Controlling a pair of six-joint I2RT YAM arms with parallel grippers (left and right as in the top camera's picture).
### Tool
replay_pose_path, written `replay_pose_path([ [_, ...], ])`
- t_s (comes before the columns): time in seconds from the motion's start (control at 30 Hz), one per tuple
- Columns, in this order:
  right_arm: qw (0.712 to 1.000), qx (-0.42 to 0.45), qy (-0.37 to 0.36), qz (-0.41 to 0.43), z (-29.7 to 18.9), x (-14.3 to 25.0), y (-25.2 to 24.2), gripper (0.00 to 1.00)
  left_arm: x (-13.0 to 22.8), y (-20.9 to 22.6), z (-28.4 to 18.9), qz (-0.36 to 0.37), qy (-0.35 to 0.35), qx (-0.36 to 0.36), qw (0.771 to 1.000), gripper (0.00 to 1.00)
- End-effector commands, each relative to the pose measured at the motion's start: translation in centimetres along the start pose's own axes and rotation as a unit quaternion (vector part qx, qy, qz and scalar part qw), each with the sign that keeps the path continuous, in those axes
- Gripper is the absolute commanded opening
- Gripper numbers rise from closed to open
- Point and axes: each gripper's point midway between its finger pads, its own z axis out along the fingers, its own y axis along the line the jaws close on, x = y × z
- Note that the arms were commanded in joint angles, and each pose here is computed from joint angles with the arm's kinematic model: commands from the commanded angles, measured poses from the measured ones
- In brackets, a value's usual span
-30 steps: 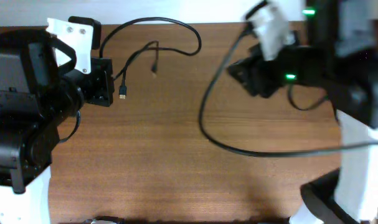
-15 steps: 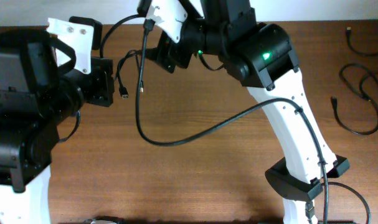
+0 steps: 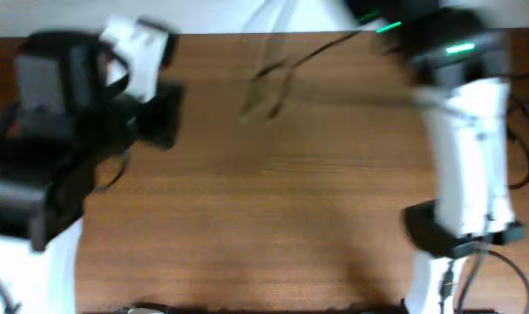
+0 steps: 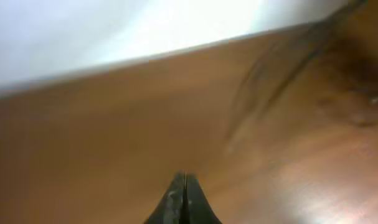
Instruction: Untangle cables
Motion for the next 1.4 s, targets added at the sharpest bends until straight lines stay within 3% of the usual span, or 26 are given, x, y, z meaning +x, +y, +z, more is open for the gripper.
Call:
replay_pose_path([
  [0.0,0.974,0.192,-0.042,0.115,-12.2,1.7,-17.8,0.04,-0.1,4.2,-5.0,-0.009,-0.045,-0.138,0.989,0.0],
  [0.03,0.974,0.177,-0.057,0.129,-13.9,2.0,-18.8,0.04,0.0,4.9,-5.7,-0.011,-0.049,-0.16,0.986,0.0],
  [0.13,0.985,0.016,-0.094,0.144,-13.9,0.6,-13.8,0.04,-0.3,4.1,-5.1,-0.021,-0.051,-0.135,0.989,0.0],
  [0.2,0.985,-0.046,-0.086,0.14,-13.4,-0.1,-9.7,0.04,-0.8,2.9,-4.2,-0.017,-0.053,-0.094,0.994,0.0],
  [0.3,0.973,-0.181,-0.059,0.129,-13.9,-1.5,0.5,0.04,-2.3,1.2,-0.1,0.001,-0.042,-0.016,0.999,0.02],
  [0.37,0.96,-0.253,-0.054,0.106,-15.3,-2.5,6.0,0.04,-3.0,-3.2,3.2,0.037,-0.032,0.141,0.989,0.56],
  [0.4,0.955,-0.275,-0.06,0.096,-15.9,-3.1,7.7,0.04,-3.1,-6.1,5.4,0.058,-0.023,0.255,0.965,0.76],
  [0.47,0.948,-0.3,-0.066,0.086,-16.7,-3.7,9.7,0.04,-2.4,-7.7,10.5,0.049,0.014,0.329,0.943,0.89],
  [0.53,0.943,-0.314,-0.072,0.08,-17.5,-4.1,10.7,0.04,-0.5,-10.0,16.2,0.093,0.045,0.371,0.923,0.93],
  [0.6,0.943,-0.316,-0.067,0.079,-17.6,-3.9,10.8,0.04,0.5,-12.3,17.4,0.133,0.042,0.413,0.9,0.97],
  [0.67,0.943,-0.319,-0.057,0.08,-17.7,-3.4,11.0,0.04,1.0,-16.3,16.2,0.202,-0.002,0.496,0.845,0.99],
  [0.7,0.943,-0.32,-0.052,0.08,-17.7,-3.2,11.0,0.04,1.1,-17.7,15.9,0.218,-0.011,0.508,0.833,0.99],
  [1.1,0.934,-0.351,-0.033,0.065,-19.0,-2.4,13.2,0.04,1.4,-20.2,15.6,0.243,-0.017,0.518,0.82,1.0],
  [1.13,0.937,-0.343,-0.032,0.062,-18.9,-2.4,13.1,0.04,1.6,-20.1,16.0,0.249,-0.011,0.506,0.826,0.99],
  [1.2,0.947,-0.314,-0.032,0.061,-18.3,-2.4,12.2,0.04,3.9,-16.4,20.3,0.292,0.071,0.352,0.887,0.98],
  [1.23,0.948,-0.309,-0.049,0.062,-18.4,-3.1,11.9,0.04,4.6,-14.9,21.0,0.301,0.097,0.308,0.897,0.99],
  [1.37,0.949,-0.292,-0.088,0.08,-20.0,-4.9,10.5,0.04,4.5,-15.5,20.7,0.297,0.091,0.325,0.893,0.99],
])
